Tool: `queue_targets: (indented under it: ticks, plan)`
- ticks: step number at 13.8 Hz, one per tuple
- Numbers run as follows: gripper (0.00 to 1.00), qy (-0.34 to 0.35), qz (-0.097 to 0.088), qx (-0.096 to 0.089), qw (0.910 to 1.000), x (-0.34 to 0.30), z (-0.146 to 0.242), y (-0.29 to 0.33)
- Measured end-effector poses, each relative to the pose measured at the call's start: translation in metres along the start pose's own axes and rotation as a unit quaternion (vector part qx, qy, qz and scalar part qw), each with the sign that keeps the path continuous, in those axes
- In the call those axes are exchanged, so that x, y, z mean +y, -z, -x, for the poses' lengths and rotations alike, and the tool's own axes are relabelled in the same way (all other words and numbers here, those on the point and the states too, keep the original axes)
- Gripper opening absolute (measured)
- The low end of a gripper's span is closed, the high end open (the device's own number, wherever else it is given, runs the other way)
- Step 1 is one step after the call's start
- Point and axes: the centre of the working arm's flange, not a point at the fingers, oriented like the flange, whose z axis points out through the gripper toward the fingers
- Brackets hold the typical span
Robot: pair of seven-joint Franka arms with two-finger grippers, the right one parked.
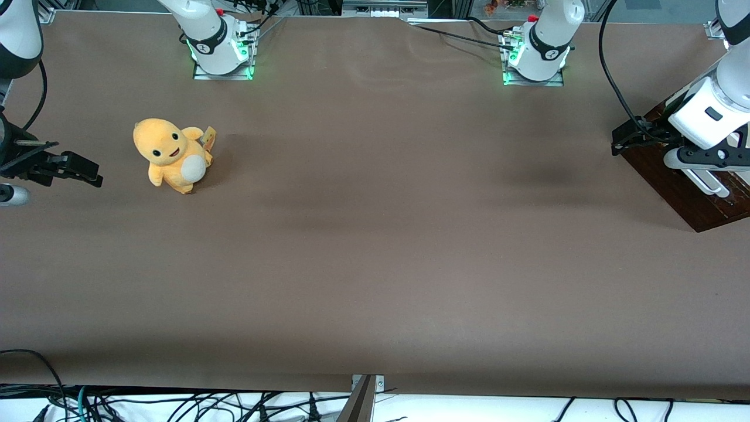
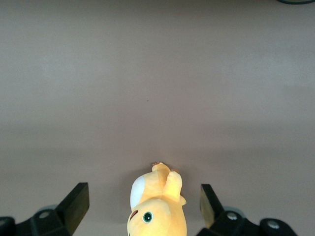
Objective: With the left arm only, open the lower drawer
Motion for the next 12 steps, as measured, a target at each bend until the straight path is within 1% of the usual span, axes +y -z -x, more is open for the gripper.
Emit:
queue_targets:
  ticks: [12]
  plan:
    - [1.0, 0.002, 0.0, 0.0, 1.0, -0.0025, -0.0007, 0.0003]
